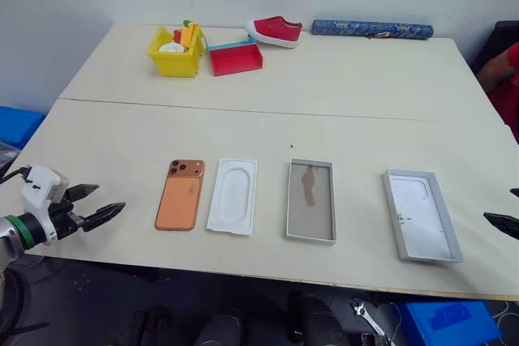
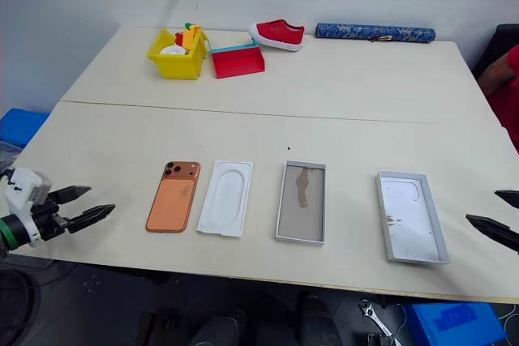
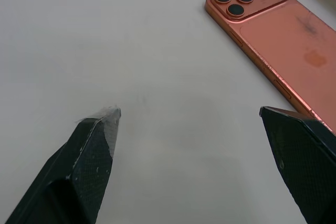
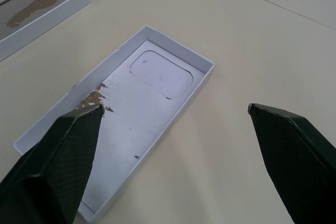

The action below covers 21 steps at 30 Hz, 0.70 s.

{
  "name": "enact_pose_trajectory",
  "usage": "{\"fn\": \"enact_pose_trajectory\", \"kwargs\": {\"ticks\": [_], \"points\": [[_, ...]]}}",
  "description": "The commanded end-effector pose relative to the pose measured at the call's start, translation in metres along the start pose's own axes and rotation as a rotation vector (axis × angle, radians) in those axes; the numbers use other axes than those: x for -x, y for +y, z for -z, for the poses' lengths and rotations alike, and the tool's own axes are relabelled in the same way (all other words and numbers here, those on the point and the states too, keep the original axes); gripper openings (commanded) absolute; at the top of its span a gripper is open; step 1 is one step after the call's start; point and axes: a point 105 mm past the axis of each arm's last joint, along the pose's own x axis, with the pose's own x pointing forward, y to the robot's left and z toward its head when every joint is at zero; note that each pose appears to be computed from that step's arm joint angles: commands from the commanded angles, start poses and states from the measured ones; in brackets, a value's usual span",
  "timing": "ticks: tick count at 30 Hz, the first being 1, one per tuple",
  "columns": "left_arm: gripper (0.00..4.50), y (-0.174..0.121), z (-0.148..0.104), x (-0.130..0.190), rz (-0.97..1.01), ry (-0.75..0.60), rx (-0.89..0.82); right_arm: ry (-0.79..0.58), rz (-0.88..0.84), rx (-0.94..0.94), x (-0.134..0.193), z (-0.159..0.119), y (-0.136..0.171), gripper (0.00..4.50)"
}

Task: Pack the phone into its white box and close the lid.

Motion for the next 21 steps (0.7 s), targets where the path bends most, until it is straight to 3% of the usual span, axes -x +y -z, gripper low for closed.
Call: {"fn": "enact_pose_trajectory", "kwargs": {"ticks": [1, 21], "points": [[4.46, 0.003, -0.008, 0.004, -0.005, -0.009, -0.036, -0.028, 0.020, 0.013, 0.004, -0.006, 0.000, 4.50], [4.46, 0.001, -0.002, -0.008, -0.011, 0.017, -0.035, -0.043, 0.122, 0.020, 0.008, -0.003, 0.000, 4.50]]}}
